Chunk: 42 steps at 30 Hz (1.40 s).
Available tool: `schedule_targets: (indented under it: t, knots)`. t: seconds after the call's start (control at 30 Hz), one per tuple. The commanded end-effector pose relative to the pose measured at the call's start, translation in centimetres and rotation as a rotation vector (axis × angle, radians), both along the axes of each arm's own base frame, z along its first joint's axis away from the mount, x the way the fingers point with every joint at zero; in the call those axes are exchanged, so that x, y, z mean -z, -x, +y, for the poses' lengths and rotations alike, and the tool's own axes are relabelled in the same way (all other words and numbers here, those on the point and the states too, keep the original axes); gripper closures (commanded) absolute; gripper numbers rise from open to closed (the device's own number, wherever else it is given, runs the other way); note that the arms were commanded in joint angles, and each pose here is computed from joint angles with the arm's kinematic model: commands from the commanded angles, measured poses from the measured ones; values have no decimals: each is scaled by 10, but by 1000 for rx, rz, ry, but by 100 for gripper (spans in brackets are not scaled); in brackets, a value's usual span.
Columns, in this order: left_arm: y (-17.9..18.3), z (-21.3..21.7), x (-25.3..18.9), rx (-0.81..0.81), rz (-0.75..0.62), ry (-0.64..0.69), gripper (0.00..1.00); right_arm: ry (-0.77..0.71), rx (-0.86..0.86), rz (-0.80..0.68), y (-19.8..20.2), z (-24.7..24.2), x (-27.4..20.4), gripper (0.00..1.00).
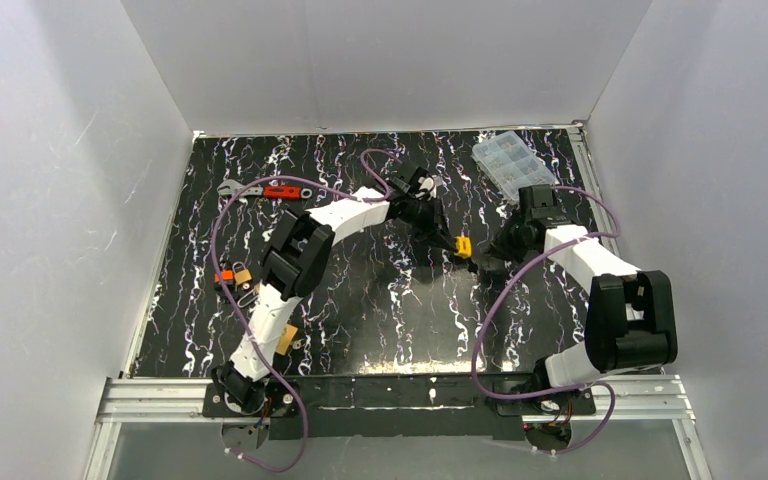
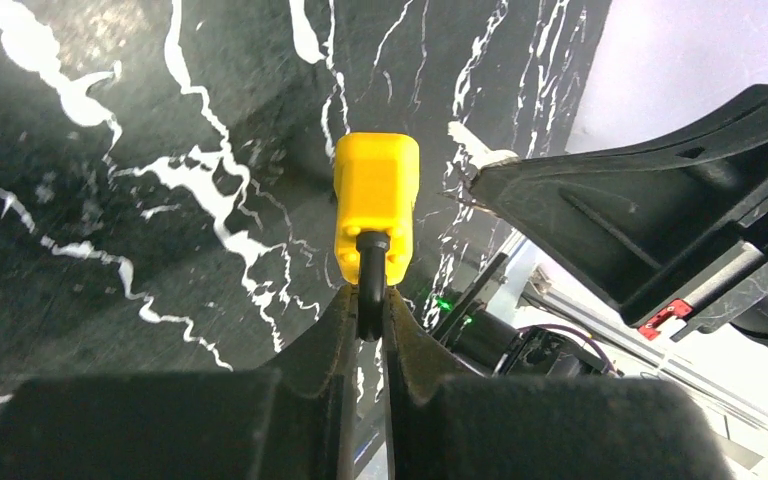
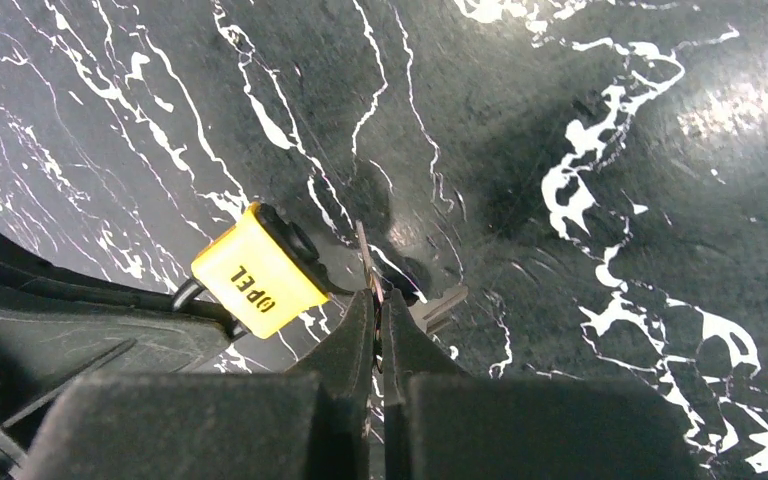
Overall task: Lock with the key
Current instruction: Place the key at the center of the board.
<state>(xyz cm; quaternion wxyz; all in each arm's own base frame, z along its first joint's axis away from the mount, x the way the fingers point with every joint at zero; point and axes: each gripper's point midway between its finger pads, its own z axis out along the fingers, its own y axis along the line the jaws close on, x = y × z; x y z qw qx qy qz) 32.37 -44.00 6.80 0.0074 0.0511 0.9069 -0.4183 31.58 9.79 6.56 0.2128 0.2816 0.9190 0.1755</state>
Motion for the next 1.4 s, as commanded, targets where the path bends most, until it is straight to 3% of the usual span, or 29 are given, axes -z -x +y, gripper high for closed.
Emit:
schedule_targets:
  t: [0.0,0.1,0.3,0.43,0.57,0.63,0.87,0.97,1.07,1.1,1.37]
  knots:
    - [3,-12,-23,51,25,67,100,10,-23,-71,-27,1,-15,99]
    - [3,-3,-13,51,36,14,92,-1,-36,-60,-29,4,-11,99]
    - [-3,10,-1,45,50,-54,58,-33,-61,-24,-30,13,2,99]
    - [-9,22,-5,49,1,-116,40,-30,-91,-12,-32,21,4,99]
    - [-20,48,-16,38,-89,-223,29,-24,-101,-8,-33,25,4,99]
    - [-23,63,-27,35,-139,-275,27,-26,-112,-13,-33,28,2,97]
    - [-10,121,-77,-12,-307,-416,19,7,-151,-28,-26,41,-7,66]
    - [11,151,-88,-30,-344,-451,15,20,-161,-51,-26,40,-16,49]
    - [33,184,-104,-66,-381,-471,13,48,-193,-97,-26,42,-37,39]
    - [54,225,-115,-149,-406,-515,12,76,-270,-166,-20,60,-63,35]
    - [103,350,-122,-458,-387,-664,9,34,-655,-359,24,185,-111,32]
